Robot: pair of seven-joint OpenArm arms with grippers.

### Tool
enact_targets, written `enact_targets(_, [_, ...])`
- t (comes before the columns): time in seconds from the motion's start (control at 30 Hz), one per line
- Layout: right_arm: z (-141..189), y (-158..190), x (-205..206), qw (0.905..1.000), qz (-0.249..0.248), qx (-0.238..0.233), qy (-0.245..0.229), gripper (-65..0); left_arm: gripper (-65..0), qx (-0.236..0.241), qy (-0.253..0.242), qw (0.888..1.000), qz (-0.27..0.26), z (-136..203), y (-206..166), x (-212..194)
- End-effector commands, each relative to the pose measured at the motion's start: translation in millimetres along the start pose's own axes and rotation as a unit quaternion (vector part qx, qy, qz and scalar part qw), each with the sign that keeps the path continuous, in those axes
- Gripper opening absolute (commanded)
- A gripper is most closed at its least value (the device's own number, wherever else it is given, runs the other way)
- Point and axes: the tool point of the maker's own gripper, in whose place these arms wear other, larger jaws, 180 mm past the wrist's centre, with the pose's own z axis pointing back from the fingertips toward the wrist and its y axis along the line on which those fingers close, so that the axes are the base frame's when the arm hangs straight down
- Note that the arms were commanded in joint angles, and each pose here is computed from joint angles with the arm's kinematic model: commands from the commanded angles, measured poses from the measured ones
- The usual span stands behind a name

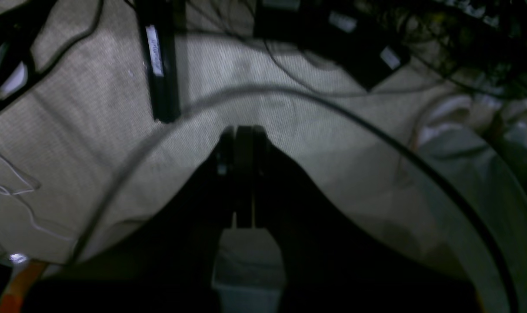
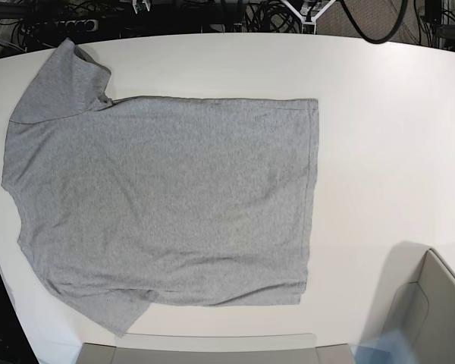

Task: Fold the T-shirt properly
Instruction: 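Move right gripper to the shirt shoulder, left gripper over the body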

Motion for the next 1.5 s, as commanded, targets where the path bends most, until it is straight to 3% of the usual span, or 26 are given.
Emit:
enact_targets(0.0, [5,5,-5,0.9999,0.003,0.006,-0.008,-64.6,-61.0,0.005,-0.015,1.0,0.001,4,5,1])
enact_targets(0.13, [25,1,-7,0.9993,-0.004,0.009,-0.035,-64.7,-61.0,0.01,-0.024,1.0,0.011,21,12,-1])
enact_targets(0.3, [57,-7,-26,0.9971,-0.053,0.023,-0.051,-64.7,-61.0,0.039,-0.041,0.994,0.093,49,53,8])
enact_targets(0.53, [93,-13,-43,0.9942,-0.08,0.037,-0.061,-64.7,-61.0,0.042,-0.095,0.986,0.128,90,88,26])
enact_targets(0.8, [132,-45,-25,0.9883,-0.102,0.002,-0.113,-64.7,-61.0,0.053,-0.15,0.978,0.132,140,106,42])
enact_targets(0.97, [164,-59,7,0.981,-0.096,-0.013,-0.168,-64.7,-61.0,0.091,-0.204,0.965,0.137,178,141,66])
enact_targets(1.23, [225,-85,84,0.953,-0.081,-0.048,-0.288,-64.7,-61.0,0.127,-0.279,0.942,0.138,221,171,109])
enact_targets(1.47, [281,-77,148,0.9197,-0.05,-0.046,-0.387,-64.6,-60.8,0.097,-0.315,0.932,0.154,240,157,170])
